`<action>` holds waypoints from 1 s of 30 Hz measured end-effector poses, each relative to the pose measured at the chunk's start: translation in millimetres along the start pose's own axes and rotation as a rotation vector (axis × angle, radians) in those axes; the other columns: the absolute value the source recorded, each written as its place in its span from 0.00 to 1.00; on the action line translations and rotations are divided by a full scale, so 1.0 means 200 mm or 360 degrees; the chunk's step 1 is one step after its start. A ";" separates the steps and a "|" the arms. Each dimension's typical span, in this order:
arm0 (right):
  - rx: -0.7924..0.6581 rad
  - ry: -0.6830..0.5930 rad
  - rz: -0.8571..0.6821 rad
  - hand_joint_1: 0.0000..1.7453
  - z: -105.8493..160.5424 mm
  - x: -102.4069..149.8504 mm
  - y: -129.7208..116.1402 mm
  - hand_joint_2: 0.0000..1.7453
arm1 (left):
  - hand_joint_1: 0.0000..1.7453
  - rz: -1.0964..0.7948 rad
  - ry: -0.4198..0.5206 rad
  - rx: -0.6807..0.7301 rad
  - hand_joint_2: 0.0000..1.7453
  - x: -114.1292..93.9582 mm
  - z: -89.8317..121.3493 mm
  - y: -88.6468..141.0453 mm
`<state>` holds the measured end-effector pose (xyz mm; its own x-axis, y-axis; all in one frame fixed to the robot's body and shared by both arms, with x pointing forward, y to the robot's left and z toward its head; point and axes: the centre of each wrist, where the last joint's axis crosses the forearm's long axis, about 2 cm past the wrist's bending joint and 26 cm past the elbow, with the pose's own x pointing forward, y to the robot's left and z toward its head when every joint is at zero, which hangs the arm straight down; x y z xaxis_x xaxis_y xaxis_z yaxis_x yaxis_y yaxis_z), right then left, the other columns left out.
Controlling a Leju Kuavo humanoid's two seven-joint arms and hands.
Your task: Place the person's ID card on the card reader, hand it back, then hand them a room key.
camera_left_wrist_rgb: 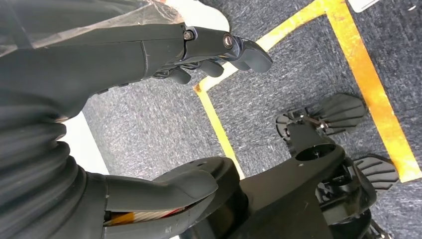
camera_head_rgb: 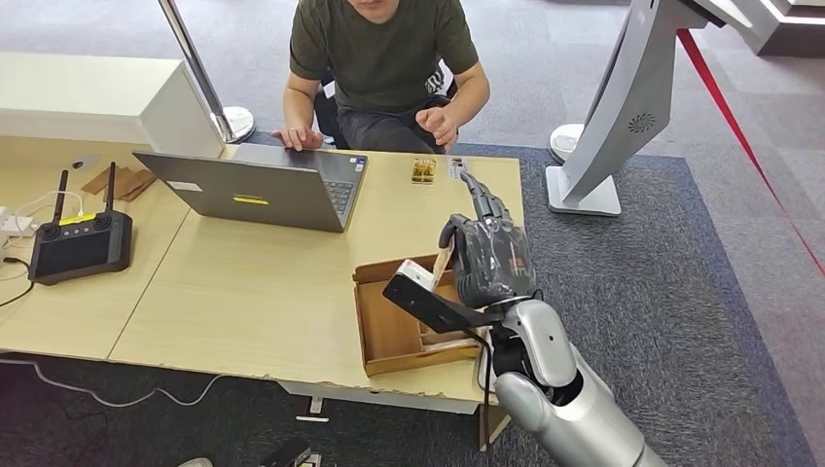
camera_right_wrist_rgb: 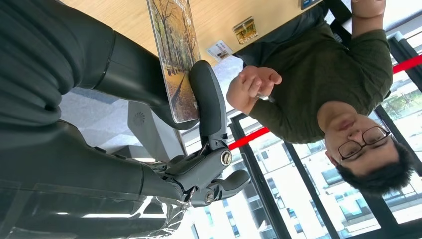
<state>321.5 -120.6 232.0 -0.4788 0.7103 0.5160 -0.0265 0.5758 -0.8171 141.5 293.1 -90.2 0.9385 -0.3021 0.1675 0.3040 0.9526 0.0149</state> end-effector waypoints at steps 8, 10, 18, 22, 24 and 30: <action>0.0054 0.0037 -0.0036 1.00 -0.22 0.01 -0.10 1.00 | 0.00 -0.0074 0.0000 -0.0036 1.00 0.09 0.01 -0.02; 0.0053 0.0056 -0.0023 1.00 -0.27 0.00 -0.12 1.00 | 0.00 -0.0085 -0.0004 -0.0043 1.00 0.10 0.01 -0.02; 0.0079 0.0129 0.0048 1.00 -0.36 -0.02 -0.12 1.00 | 0.00 -0.0099 -0.0022 -0.0053 1.00 0.14 0.02 -0.04; 0.0094 0.0149 0.0071 1.00 -0.37 -0.03 -0.11 1.00 | 0.00 -0.0099 -0.0024 -0.0056 1.00 0.15 0.02 -0.04; 0.0102 0.0157 0.0082 1.00 -0.38 -0.03 -0.10 1.00 | 0.00 -0.0100 -0.0024 -0.0057 1.00 0.15 0.02 -0.05; 0.0137 0.0194 0.0103 1.00 -0.38 -0.05 -0.07 1.00 | 0.00 -0.0099 -0.0024 -0.0058 1.00 0.15 0.02 -0.05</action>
<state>394.0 -105.4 258.6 -0.3721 0.7915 0.4848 -0.0766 0.4943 -0.8659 165.6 275.2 -81.8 0.9151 -0.3597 0.1824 0.3676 0.9299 -0.0102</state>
